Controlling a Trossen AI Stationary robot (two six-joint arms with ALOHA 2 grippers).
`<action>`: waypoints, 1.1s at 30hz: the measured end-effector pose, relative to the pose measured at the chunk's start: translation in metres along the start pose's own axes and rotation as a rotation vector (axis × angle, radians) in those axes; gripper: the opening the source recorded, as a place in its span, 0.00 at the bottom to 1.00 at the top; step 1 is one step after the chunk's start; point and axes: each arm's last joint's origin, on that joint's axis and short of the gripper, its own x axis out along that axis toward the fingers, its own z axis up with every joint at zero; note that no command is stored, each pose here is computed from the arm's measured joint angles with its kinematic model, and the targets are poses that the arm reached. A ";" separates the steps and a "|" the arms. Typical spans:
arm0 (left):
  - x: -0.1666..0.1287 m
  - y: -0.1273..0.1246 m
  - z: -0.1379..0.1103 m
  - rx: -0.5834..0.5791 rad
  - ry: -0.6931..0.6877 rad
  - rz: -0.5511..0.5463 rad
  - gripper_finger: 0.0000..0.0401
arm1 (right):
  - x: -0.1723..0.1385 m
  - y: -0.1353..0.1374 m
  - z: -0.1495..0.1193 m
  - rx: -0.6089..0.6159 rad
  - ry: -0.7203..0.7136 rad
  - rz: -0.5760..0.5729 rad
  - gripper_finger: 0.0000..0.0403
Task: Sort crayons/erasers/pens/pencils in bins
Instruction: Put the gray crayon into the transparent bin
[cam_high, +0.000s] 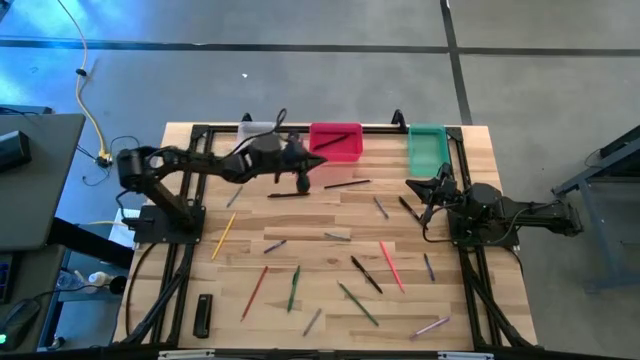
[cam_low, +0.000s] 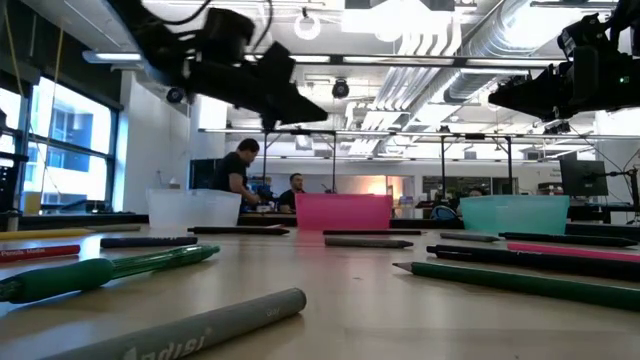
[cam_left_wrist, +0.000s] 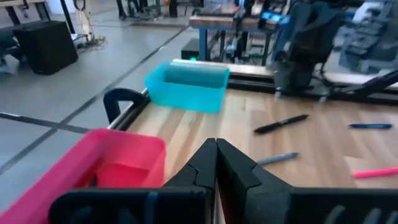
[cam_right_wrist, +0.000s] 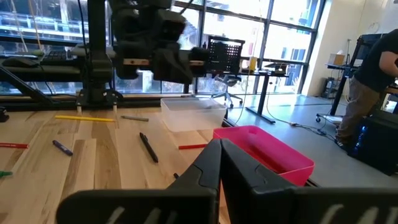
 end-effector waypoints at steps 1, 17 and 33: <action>-0.005 -0.001 -0.005 -0.011 -0.013 -0.001 0.00 | 0.000 0.000 0.000 0.000 0.000 0.000 0.00; -0.058 -0.014 -0.048 -0.075 -0.178 -0.085 0.00 | 0.000 0.000 0.006 0.039 -0.064 0.003 0.00; -0.099 -0.021 -0.073 -0.067 -0.324 -0.129 0.00 | 0.005 0.001 0.011 0.222 -0.094 0.001 0.00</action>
